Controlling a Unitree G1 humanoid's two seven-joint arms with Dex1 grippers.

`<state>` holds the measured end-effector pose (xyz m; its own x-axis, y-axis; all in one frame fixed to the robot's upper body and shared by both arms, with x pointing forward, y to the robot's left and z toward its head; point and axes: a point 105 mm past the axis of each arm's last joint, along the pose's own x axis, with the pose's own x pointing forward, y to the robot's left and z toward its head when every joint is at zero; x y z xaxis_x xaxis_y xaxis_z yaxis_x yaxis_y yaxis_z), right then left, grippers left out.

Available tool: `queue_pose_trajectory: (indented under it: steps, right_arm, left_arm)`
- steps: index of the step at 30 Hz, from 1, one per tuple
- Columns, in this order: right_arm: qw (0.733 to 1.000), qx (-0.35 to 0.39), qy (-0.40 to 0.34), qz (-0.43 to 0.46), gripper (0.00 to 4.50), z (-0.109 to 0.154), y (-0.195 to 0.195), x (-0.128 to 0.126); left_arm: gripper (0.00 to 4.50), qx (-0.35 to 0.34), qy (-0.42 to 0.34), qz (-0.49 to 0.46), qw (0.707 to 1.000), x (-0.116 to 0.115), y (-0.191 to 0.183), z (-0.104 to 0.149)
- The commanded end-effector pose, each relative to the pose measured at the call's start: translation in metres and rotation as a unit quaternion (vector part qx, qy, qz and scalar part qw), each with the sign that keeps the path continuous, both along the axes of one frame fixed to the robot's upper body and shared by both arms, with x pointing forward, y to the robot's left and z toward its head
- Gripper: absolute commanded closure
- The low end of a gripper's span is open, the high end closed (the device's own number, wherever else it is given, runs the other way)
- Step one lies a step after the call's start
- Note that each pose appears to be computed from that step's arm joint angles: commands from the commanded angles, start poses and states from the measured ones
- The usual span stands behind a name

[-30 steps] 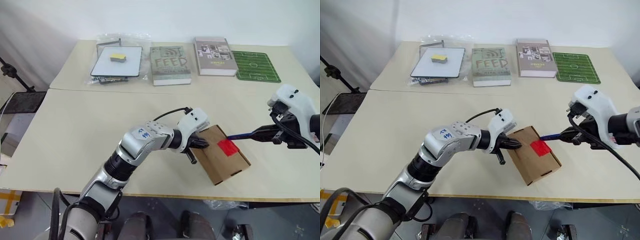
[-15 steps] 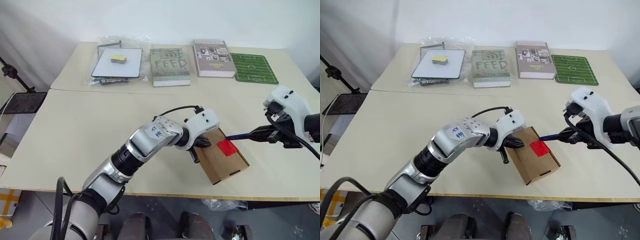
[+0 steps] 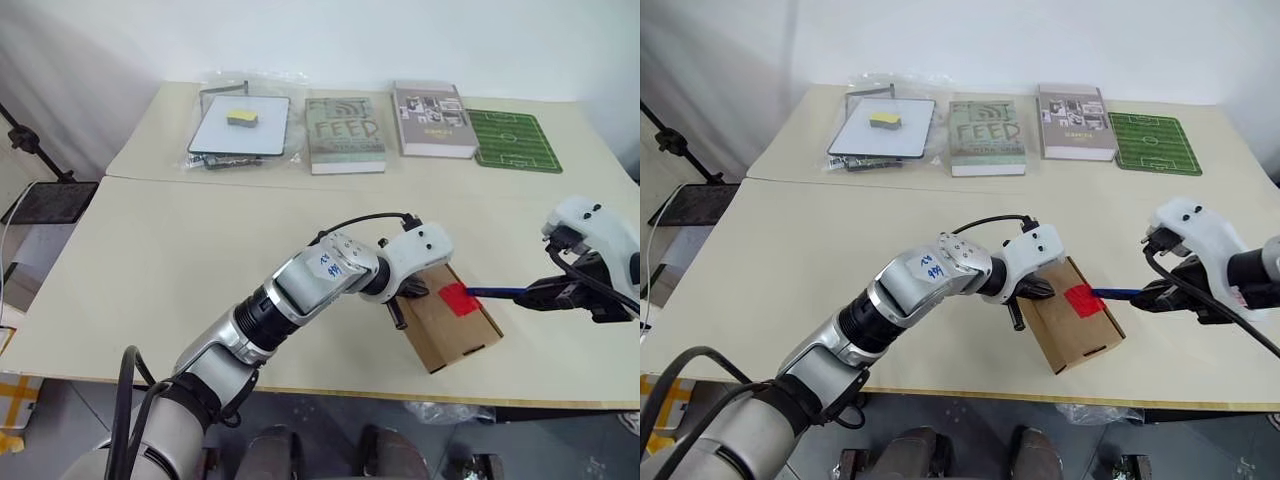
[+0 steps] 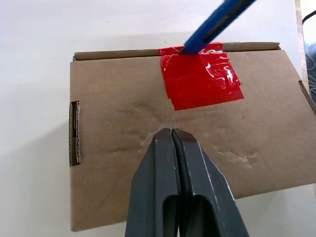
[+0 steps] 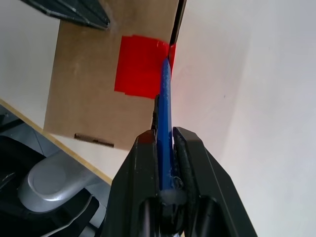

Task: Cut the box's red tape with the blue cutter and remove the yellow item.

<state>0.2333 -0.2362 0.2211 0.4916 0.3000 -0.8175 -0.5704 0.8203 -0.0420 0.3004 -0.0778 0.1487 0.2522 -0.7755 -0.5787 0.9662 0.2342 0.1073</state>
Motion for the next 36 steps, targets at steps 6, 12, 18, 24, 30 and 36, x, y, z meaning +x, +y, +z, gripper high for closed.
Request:
queue_pose_trajectory:
  steps: [6, 12, 18, 24, 30, 36]
  right_arm:
    - [0.998, 0.006, 0.056, 0.016, 4.34, -0.008, 0.006, -0.022]
    - [0.997, -0.009, 0.072, 0.015, 4.34, -0.007, 0.002, -0.032]
    - [0.997, -0.016, 0.071, 0.010, 4.34, -0.005, -0.002, -0.035]
    - [1.000, 0.007, 0.009, 0.023, 4.34, 0.020, 0.001, -0.030]
    - [0.992, 0.046, -0.109, 0.038, 4.34, 0.065, 0.002, -0.020]
    - [0.977, 0.039, -0.211, 0.003, 4.34, 0.076, -0.020, -0.001]
  left_arm:
    - [4.45, 0.091, 0.051, 0.085, 0.991, 0.015, 0.031, -0.053]
    - [4.45, 0.090, 0.052, 0.091, 0.990, 0.016, 0.032, -0.054]
    - [4.45, 0.089, 0.052, 0.094, 0.990, 0.018, 0.032, -0.054]
    - [4.45, 0.086, 0.052, 0.091, 0.991, 0.018, 0.031, -0.055]
    - [4.45, 0.090, 0.049, 0.079, 0.992, 0.017, 0.031, -0.056]
    - [4.45, 0.087, 0.048, 0.066, 0.993, 0.014, 0.027, -0.054]
